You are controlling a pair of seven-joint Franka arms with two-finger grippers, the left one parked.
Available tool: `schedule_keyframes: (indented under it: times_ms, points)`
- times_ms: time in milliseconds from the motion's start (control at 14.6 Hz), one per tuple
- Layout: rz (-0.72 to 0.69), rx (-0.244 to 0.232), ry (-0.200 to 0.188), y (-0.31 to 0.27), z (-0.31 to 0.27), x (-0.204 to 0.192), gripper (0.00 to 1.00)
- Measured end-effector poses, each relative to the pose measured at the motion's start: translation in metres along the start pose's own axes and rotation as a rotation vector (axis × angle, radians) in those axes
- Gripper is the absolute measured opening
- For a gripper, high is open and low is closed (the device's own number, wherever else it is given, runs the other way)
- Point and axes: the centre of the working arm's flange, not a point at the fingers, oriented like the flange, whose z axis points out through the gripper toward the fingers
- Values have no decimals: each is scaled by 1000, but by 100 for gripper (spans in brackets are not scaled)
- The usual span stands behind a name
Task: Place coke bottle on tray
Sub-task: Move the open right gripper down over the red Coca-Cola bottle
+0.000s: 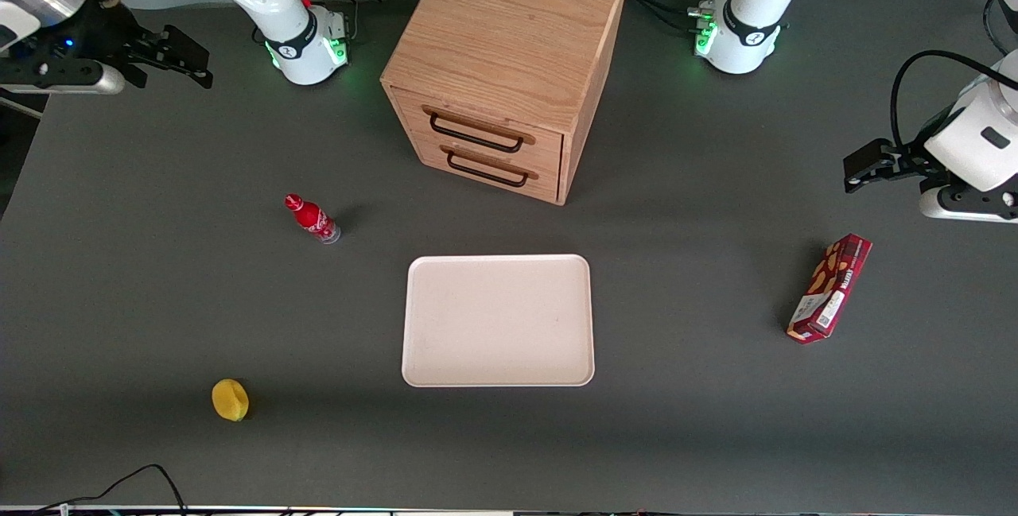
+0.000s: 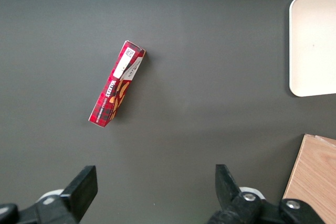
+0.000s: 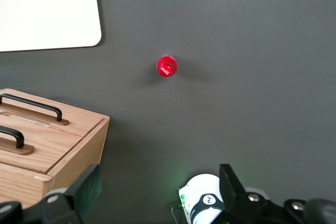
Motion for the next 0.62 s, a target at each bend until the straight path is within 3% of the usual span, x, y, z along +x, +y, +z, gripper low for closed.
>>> schedule_keyframes:
  times_ms: [206, 480, 618]
  points:
    - [2, 0, 7, -4, 60, 21, 100]
    - [13, 10, 62, -3, 182, 46, 100]
    - [15, 16, 70, -1, 231, 52, 100]
